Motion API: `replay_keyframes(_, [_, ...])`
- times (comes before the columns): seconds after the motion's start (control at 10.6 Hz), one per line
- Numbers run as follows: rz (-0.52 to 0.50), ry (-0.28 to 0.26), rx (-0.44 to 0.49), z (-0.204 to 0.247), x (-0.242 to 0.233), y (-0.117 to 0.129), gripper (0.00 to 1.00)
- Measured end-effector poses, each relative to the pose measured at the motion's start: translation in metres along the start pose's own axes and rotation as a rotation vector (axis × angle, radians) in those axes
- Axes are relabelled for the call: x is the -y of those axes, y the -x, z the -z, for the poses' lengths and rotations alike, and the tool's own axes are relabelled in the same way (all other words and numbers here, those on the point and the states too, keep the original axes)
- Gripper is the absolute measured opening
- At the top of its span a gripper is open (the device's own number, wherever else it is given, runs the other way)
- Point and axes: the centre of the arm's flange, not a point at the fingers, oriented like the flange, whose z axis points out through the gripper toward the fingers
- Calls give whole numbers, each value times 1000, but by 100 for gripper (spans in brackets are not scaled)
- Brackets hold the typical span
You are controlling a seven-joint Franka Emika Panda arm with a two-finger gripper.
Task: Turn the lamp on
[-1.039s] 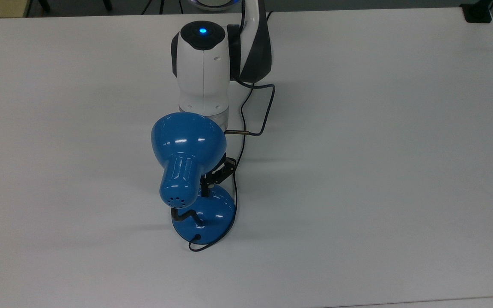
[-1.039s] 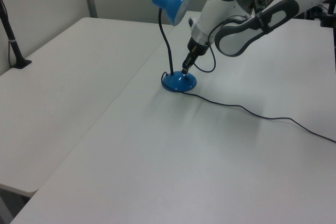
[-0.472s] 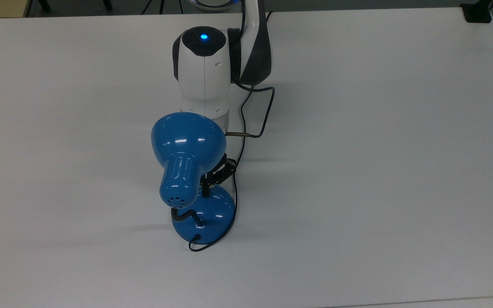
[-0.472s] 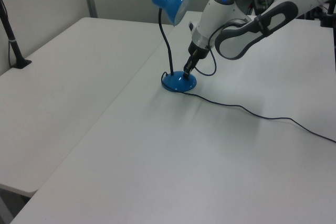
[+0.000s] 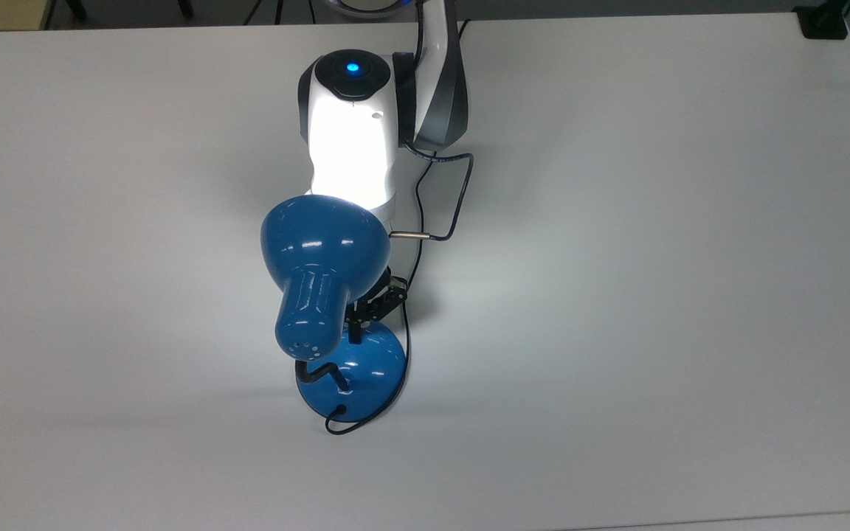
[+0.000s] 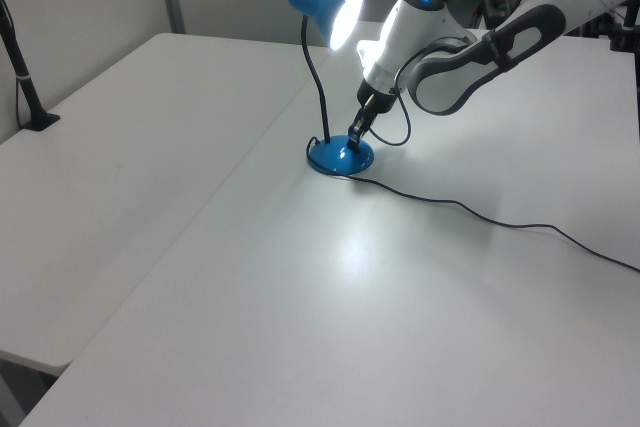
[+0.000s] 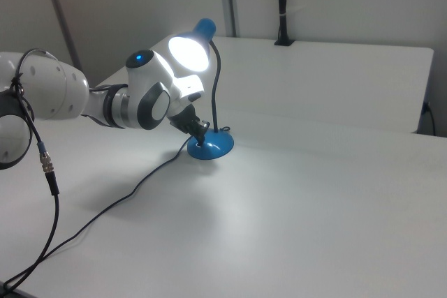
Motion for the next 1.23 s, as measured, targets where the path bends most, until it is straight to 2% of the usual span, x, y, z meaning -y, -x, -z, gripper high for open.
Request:
replay_keyframes(0.38, [5, 4, 2, 2, -1, 2, 1])
replay_keyframes(0.57, [-19, 6, 44, 22, -10, 14, 1])
replay_keyframes(0.76, [-62, 17, 209, 84, -22, 22, 1])
replay_keyframes(0.94, [-81, 17, 334, 174, -34, 29, 5])
replay_keyframes(1.04, [-86, 15, 393, 214, -39, 38, 10])
replay_keyframes(1.23, [-85, 11, 457, 262, -44, 52, 39])
